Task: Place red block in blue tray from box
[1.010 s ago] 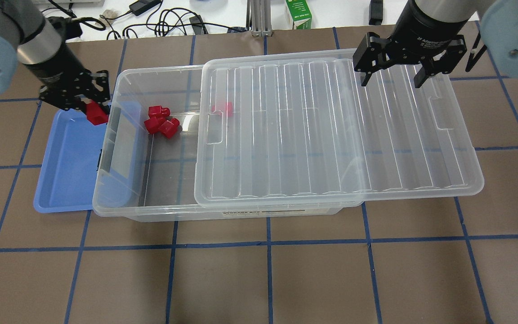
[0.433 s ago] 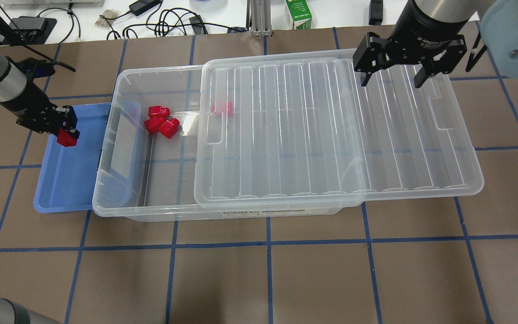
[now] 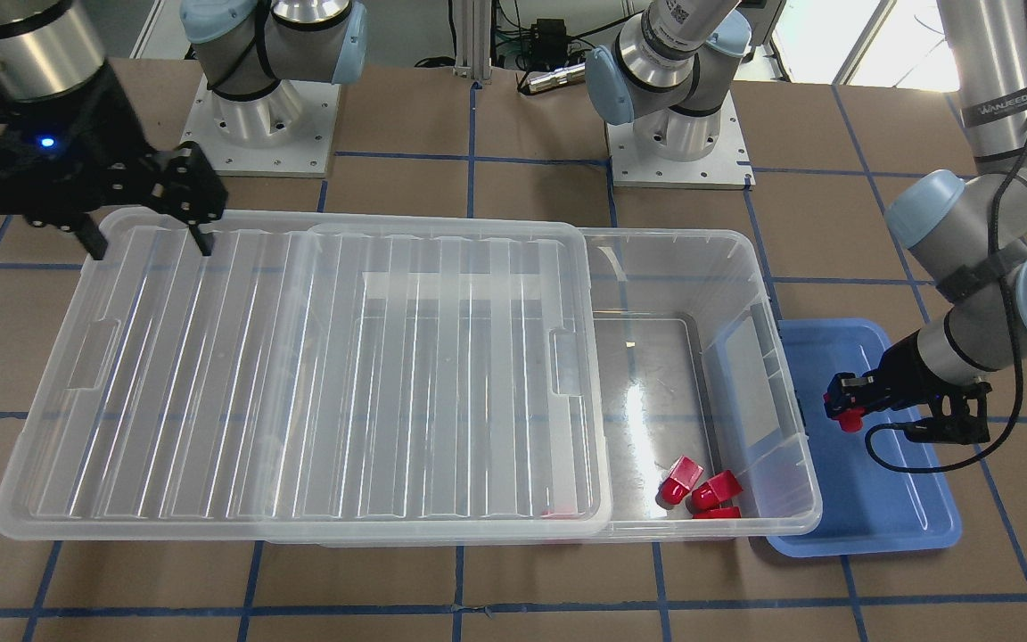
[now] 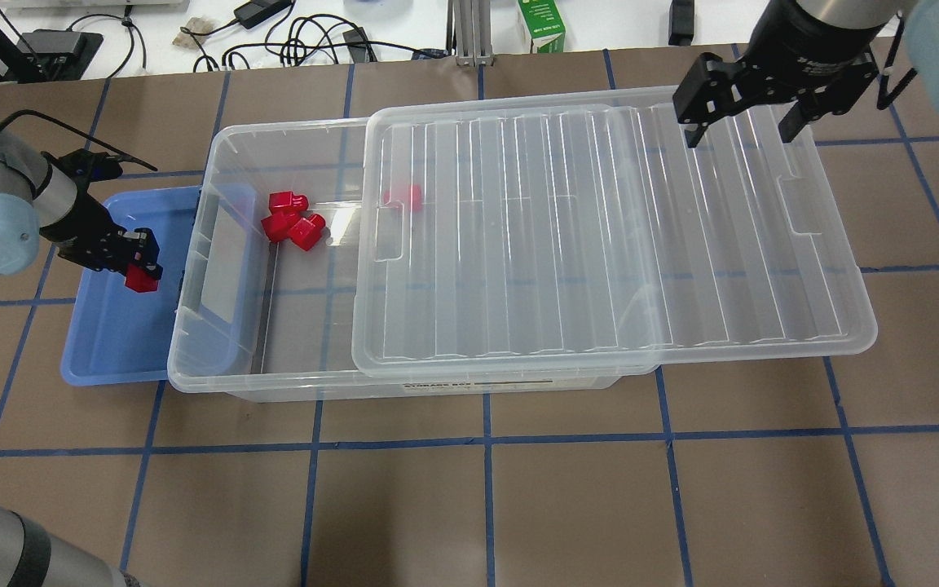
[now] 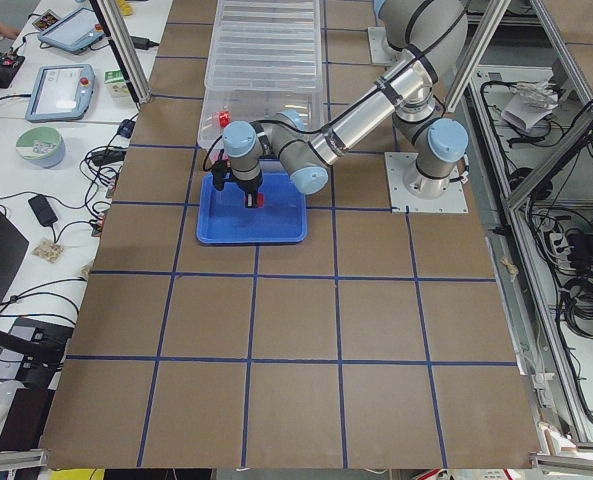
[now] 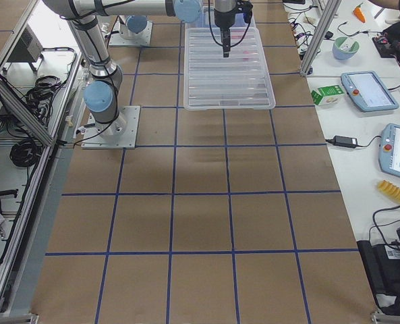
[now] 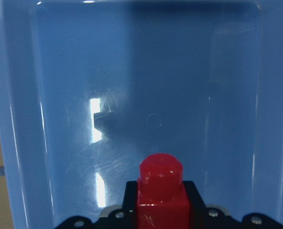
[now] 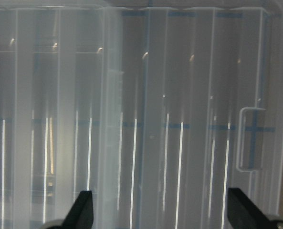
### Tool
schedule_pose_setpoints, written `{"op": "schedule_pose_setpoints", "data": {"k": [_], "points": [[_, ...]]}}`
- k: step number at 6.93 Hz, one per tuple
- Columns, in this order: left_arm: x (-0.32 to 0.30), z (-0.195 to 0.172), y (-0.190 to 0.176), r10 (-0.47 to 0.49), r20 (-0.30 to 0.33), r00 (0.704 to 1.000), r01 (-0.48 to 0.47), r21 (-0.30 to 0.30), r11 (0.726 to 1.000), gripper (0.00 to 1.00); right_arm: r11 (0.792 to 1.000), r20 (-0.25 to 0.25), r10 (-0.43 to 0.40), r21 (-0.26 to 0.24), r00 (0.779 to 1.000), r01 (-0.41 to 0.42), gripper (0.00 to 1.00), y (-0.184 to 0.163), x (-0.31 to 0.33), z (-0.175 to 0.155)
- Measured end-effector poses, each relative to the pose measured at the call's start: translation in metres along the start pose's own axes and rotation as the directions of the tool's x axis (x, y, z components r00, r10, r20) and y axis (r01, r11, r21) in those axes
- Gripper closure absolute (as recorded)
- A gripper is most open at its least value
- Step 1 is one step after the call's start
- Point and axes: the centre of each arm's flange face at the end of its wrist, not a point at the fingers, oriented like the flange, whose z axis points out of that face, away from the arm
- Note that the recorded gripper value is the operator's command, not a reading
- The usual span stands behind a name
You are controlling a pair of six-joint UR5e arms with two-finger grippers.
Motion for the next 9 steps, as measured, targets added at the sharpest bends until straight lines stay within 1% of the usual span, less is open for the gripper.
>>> {"op": "schedule_pose_setpoints", "data": {"k": [1,2,3,4,5,6,7,8,9], "points": [[0.000,0.007,0.001,0.000,-0.012,1.000,0.000,-0.004,1.000,0.07,1.000,-0.010,-0.019,-0.004,1.000,0.019,0.00,-0.001,0.066,0.003],[0.000,0.004,-0.001,-0.002,-0.008,1.000,0.002,0.002,1.000,0.00,1.000,-0.017,-0.018,-0.012,1.000,0.018,0.00,0.003,0.126,0.013],[0.000,-0.009,-0.004,-0.004,0.007,1.000,0.004,0.018,1.000,0.00,0.999,-0.020,-0.022,-0.024,1.000,0.022,0.00,0.004,0.168,0.040],[0.005,-0.034,-0.007,-0.007,0.014,1.000,0.007,0.022,1.000,0.00,0.999,-0.014,-0.023,-0.042,1.000,0.023,0.00,0.004,0.191,0.079],[0.016,-0.076,-0.009,-0.010,0.011,1.000,0.009,0.008,1.000,0.00,0.998,-0.007,-0.020,-0.060,1.000,0.019,0.00,0.007,0.198,0.113],[0.032,-0.121,-0.006,-0.008,0.008,1.000,0.008,-0.008,1.000,0.00,0.997,0.002,-0.016,-0.074,1.000,0.016,0.00,0.012,0.199,0.135],[0.057,-0.158,0.000,-0.007,0.013,1.000,0.007,-0.015,1.000,0.00,0.996,0.010,-0.012,-0.084,1.000,0.013,0.00,0.016,0.198,0.146],[0.099,-0.186,0.006,-0.017,0.039,0.999,0.017,-0.007,1.000,0.00,0.996,0.014,-0.009,-0.090,1.000,0.011,0.00,0.018,0.196,0.151],[0.149,-0.207,0.018,-0.025,0.071,0.997,0.025,0.004,1.000,0.00,0.996,0.018,-0.003,-0.092,1.000,0.004,0.00,0.018,0.193,0.153]]}}
